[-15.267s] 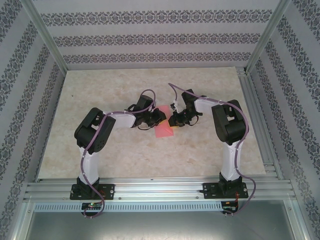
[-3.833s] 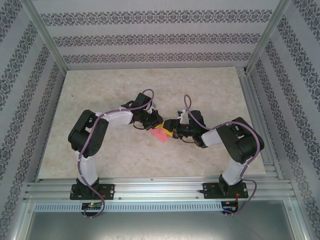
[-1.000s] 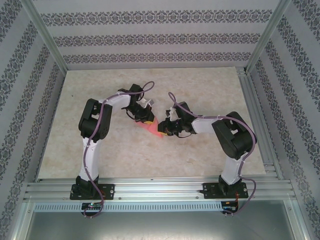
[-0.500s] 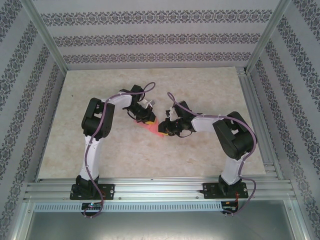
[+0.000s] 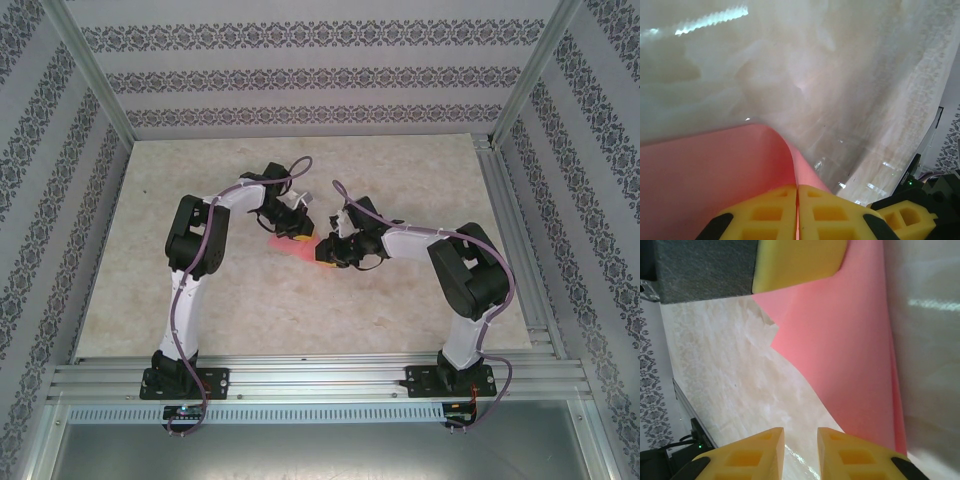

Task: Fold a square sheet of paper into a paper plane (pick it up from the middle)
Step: Third fold the triangle at the center of the table.

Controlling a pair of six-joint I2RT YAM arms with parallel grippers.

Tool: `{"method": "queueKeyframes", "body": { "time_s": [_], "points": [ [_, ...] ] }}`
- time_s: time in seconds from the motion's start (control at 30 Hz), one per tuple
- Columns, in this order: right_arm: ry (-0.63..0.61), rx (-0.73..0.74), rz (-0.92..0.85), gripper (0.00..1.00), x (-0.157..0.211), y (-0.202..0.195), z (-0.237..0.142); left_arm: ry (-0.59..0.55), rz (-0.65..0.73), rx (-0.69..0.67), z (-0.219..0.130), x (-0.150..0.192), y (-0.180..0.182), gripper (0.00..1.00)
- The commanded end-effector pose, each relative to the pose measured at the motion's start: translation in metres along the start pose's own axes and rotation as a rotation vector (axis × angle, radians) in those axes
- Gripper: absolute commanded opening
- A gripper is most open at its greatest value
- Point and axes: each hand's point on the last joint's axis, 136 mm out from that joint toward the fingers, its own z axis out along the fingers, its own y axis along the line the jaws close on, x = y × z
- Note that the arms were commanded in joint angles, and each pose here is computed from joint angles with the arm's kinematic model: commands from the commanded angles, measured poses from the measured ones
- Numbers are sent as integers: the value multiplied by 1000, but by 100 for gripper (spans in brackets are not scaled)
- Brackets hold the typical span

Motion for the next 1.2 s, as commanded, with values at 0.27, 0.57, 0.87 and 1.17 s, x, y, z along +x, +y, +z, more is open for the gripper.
{"method": "queueKeyframes", "body": {
  "time_s": [0.27, 0.57, 0.87, 1.17],
  "points": [
    [-123, -62, -12, 24, -37, 13, -34, 33, 17, -20, 4, 0, 12, 11],
    [-64, -58, -14, 22, -34, 9, -25, 37, 50, -32, 1, -3, 10, 11],
    [4, -69, -9, 22, -26, 7, -11, 57, 48, -58, 3, -1, 18, 11],
    [30, 6, 16, 21, -20, -16, 3, 56, 46, -68, 3, -3, 19, 11]
  ]
}}
